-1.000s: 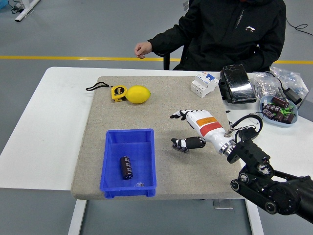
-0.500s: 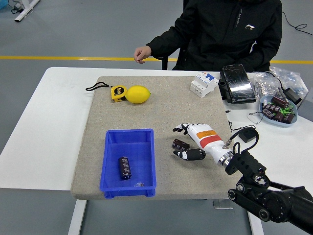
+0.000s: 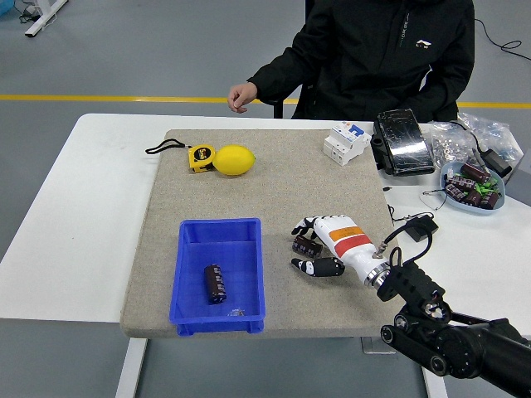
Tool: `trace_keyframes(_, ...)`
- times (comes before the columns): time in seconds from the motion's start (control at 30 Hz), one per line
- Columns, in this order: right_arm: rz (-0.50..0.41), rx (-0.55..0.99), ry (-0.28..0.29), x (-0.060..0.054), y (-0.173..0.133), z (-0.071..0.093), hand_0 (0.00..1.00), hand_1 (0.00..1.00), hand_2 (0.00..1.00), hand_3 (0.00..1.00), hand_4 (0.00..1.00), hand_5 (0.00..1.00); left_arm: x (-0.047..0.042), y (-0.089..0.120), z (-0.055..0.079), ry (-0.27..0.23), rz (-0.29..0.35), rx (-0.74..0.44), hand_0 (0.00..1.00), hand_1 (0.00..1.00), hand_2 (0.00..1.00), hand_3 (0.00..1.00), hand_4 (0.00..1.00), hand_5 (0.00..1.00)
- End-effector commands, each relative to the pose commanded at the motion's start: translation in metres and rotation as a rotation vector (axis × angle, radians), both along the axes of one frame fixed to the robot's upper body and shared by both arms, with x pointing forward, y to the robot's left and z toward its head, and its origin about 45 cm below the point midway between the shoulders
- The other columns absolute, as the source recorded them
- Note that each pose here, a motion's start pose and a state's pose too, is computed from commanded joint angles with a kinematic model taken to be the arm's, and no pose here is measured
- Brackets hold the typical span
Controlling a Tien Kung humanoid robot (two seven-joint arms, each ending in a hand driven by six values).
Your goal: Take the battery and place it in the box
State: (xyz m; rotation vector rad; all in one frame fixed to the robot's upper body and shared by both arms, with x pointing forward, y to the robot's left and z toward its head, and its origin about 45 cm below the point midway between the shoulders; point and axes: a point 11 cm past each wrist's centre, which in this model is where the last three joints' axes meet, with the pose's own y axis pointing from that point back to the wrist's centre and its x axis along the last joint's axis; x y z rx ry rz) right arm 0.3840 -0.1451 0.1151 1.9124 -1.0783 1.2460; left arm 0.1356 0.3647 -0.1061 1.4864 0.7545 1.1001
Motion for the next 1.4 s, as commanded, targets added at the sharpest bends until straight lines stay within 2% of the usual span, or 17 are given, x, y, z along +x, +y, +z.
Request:
trace_keyframes(0.03, 0.002, -0.004, 0.000, 0.000, 0.000, -0.001, 0.295, 0.436, 0.516, 0.521, 0.745, 0.236, 0.0002, 0.000, 0.000, 0.000, -0.001, 0.000, 0.767, 0.750, 0.752, 0.602, 0.654, 0.586)
trace_keyframes(0.07, 0.003, -0.008, 0.000, 0.000, 0.001, -0.001, 0.229, 0.397, 0.448, 0.457, 0.709, 0.221, 0.0004, 0.000, 0.000, 0.000, -0.001, 0.000, 0.767, 0.749, 0.753, 0.602, 0.654, 0.586)
trace_keyframes(0.73, -0.026, -0.028, 0.007, 0.005, -0.012, -0.003, 0.163, 0.362, 0.431, 0.445, 0.676, 0.211, 0.0008, 0.000, 0.000, -0.002, -0.003, -0.001, 0.767, 0.749, 0.753, 0.602, 0.654, 0.586)
trace_keyframes(0.83, -0.024, -0.026, -0.001, 0.007, -0.012, -0.001, 0.163, 0.362, 0.431, 0.445, 0.676, 0.211, 0.0007, 0.000, 0.000, -0.002, -0.002, -0.001, 0.767, 0.749, 0.753, 0.602, 0.654, 0.586)
trace_keyframes(0.87, -0.023, -0.026, -0.003, 0.007, -0.011, 0.000, 0.135, 0.347, 0.427, 0.441, 0.649, 0.197, 0.0007, 0.000, 0.000, -0.002, -0.002, -0.001, 0.767, 0.749, 0.752, 0.603, 0.654, 0.586)
trace_keyframes(1.4, 0.018, -0.001, -0.047, 0.011, 0.002, 0.020, 0.128, 0.341, 0.425, 0.441, 0.635, 0.191, -0.0014, 0.004, 0.001, 0.006, -0.002, 0.005, 0.767, 0.749, 0.751, 0.603, 0.655, 0.587)
